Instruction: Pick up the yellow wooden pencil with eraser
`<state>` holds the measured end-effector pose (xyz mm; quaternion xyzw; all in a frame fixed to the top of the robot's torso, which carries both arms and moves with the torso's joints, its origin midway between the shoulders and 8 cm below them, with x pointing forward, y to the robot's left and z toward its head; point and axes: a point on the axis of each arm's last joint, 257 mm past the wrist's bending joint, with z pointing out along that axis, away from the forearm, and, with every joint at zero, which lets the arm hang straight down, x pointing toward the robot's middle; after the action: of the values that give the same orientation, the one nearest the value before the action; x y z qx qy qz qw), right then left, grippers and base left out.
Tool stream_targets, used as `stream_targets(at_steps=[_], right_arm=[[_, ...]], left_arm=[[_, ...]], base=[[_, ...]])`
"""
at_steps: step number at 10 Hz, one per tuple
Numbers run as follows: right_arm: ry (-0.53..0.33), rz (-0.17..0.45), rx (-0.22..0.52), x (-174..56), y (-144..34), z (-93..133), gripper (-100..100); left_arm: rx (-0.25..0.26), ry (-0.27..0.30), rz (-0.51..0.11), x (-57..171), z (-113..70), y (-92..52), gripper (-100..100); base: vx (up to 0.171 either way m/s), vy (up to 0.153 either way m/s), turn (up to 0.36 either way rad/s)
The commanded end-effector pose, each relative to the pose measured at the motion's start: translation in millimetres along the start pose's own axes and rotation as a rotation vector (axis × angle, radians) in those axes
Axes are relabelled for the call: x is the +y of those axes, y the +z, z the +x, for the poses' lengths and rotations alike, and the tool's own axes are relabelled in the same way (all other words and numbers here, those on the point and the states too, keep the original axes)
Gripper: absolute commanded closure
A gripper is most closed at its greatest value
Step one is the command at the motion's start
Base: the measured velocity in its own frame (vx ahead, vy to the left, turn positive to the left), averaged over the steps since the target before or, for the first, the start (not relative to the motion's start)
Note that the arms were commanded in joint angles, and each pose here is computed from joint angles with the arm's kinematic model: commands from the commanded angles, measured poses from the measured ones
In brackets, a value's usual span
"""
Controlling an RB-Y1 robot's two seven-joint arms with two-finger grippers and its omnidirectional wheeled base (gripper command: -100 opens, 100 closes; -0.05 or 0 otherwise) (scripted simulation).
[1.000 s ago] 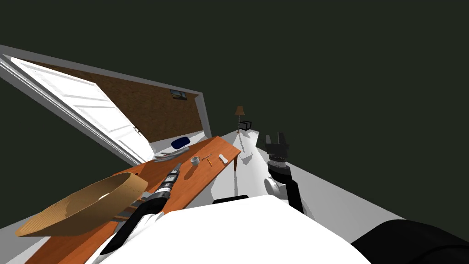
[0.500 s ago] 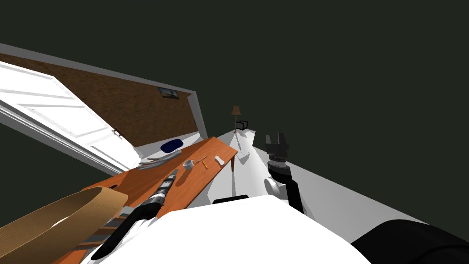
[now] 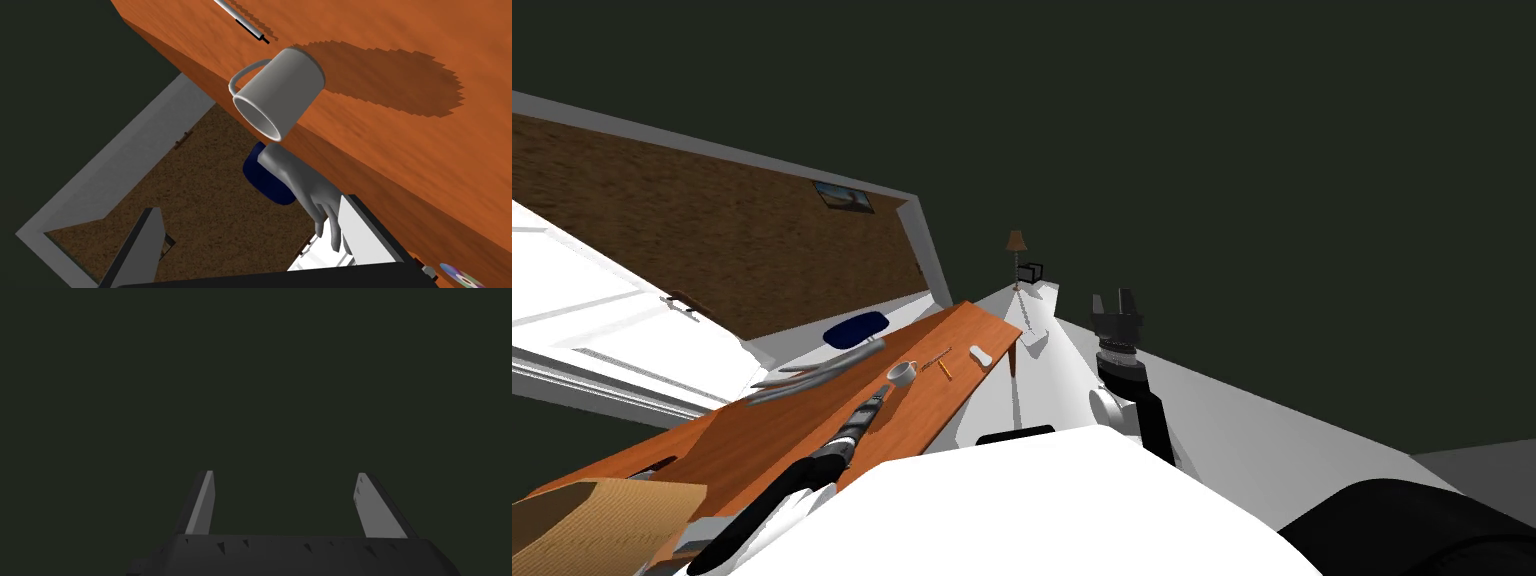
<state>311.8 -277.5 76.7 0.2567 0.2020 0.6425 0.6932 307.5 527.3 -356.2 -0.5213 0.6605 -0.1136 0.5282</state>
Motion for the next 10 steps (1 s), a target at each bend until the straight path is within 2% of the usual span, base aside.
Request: stream_targets(at_steps=[1, 2, 3, 4, 5, 7, 8, 9, 10], right_arm=[[0.0, 0.0, 0.0, 0.0, 0.0, 0.0, 0], [0.0, 0.0, 0.0, 0.0, 0.0, 0.0, 0], [0.0, 0.0, 0.0, 0.0, 0.0, 0.0, 0], [0.0, 0.0, 0.0, 0.0, 0.0, 0.0, 0], [0.0, 0.0, 0.0, 0.0, 0.0, 0.0, 0], [0.0, 0.0, 0.0, 0.0, 0.0, 0.0, 0], [0.0, 0.0, 0.0, 0.0, 0.0, 0.0, 0], [0.0, 0.0, 0.0, 0.0, 0.0, 0.0, 0], [0.0, 0.0, 0.0, 0.0, 0.0, 0.0, 0]], left_arm=[[0.015, 0.024, -0.082, 32.8, -10.0, 1.7, -100], [0.025, 0.023, -0.105, 41.5, -7.1, 1.1, -100], [0.035, 0.039, -0.171, 70.1, -13.9, -0.2, -100], [0.047, 0.038, -0.189, 74.8, -10.9, -1.1, -100], [0.057, 0.053, -0.247, 99.0, -18.5, -3.8, -100], [0.07, 0.051, -0.272, 107.2, -15.0, -5.8, -100], [0.086, 0.062, -0.34, 135.3, -21.4, -11.5, -100], [0.094, 0.061, -0.352, 138.2, -19.3, -12.7, -100], [0.111, 0.069, -0.415, 163.1, -26.2, -19.5, -100]], base=[[0.036, -0.02, -0.212], [0.028, -0.012, -0.162], [0.031, -0.014, -0.261], [0.025, -0.005, -0.101], [0.028, -0.012, -0.214], [0.018, -0.003, -0.074], [0.023, -0.007, -0.179], [0.025, -0.003, -0.172], [0.031, -0.01, -0.311]])
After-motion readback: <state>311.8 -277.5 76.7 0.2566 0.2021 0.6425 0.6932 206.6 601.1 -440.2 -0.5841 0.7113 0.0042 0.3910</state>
